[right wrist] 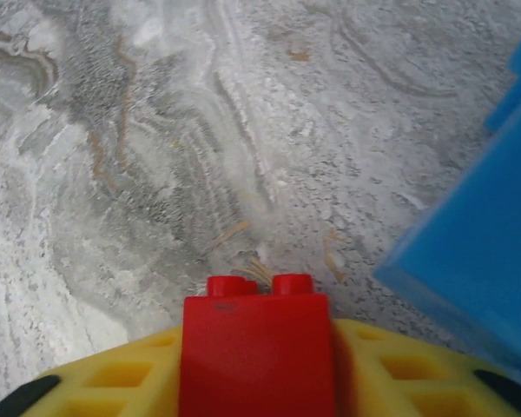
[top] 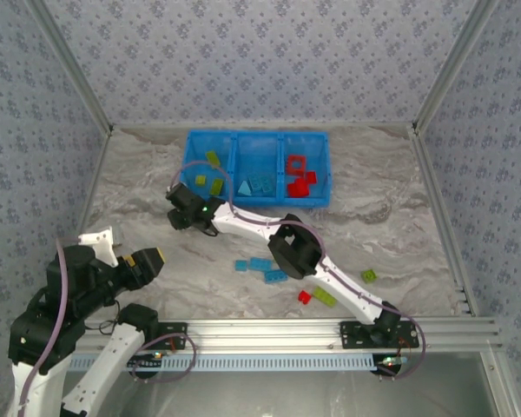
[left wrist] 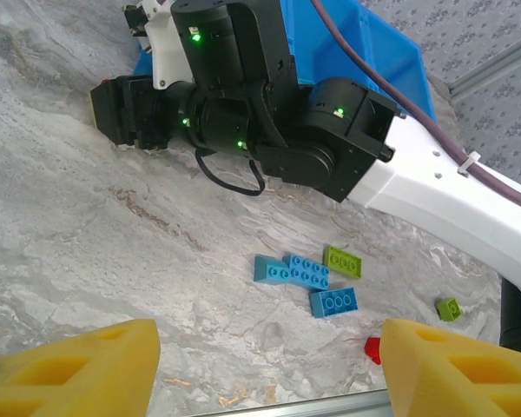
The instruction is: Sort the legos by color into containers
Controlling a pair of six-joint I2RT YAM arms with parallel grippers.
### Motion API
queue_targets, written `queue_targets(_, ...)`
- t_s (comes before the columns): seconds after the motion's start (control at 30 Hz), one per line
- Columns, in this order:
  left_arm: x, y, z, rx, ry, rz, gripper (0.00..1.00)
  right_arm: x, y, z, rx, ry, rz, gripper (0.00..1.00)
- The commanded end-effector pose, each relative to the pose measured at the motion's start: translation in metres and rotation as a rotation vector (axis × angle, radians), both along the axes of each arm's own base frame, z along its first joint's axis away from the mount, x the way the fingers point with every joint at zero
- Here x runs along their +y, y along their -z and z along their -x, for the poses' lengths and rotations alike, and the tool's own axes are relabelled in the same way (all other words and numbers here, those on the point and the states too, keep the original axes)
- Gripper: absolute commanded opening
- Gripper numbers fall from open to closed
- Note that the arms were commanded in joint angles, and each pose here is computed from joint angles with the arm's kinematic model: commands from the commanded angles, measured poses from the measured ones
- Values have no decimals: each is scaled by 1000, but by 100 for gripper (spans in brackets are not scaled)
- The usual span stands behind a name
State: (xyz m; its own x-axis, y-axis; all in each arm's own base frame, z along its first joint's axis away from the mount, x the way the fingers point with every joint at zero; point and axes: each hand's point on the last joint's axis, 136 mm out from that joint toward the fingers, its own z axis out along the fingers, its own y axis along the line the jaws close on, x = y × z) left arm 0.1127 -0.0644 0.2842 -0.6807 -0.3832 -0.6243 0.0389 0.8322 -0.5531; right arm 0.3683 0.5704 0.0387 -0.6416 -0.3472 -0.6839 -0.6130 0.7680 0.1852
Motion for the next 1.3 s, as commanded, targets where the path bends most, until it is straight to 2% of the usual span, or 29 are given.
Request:
queue_targets(0.0, -2, -4, 4, -18, 18, 15, 68, -6, 2, 2, 10, 15, 31, 36)
queue_targets(0.17, -2, -5, 6, -6, 25, 4, 69, -6, -28, 21, -59, -8, 5, 35)
queue_targets(0.37, -8, -16, 0, -16, 48, 18, 69, -31, -102, 43, -132, 5, -90, 34)
queue_targets(0.53, -29, -38, -22, -38, 102, 87, 69, -99, -167, 52, -219, 85, -135, 35)
queue_targets(0.67, -48, -45, -55, -21, 113, 136, 68, -180, -187, 44, -221, 196, -121, 35)
queue_targets(0.77, -71, -45, -84, -36, 137, 153, 67, -243, -190, 29, -210, 296, -82, 35)
queue_targets(0.93, -157, -55, -107, -113, 263, -94, 67, -329, -185, -6, -167, 464, -9, 35)
queue_targets(1.0, -191, -55, -117, -108, 300, -92, 67, -354, -181, -21, -160, 538, 28, 35)
queue_targets(1.1, -229, -57, -132, -119, 335, -31, 67, -379, -169, -47, -132, 623, 102, 36)
queue_targets(1.27, -259, -60, -152, -139, 344, -26, 67, -396, -141, -90, -100, 721, 233, 35)
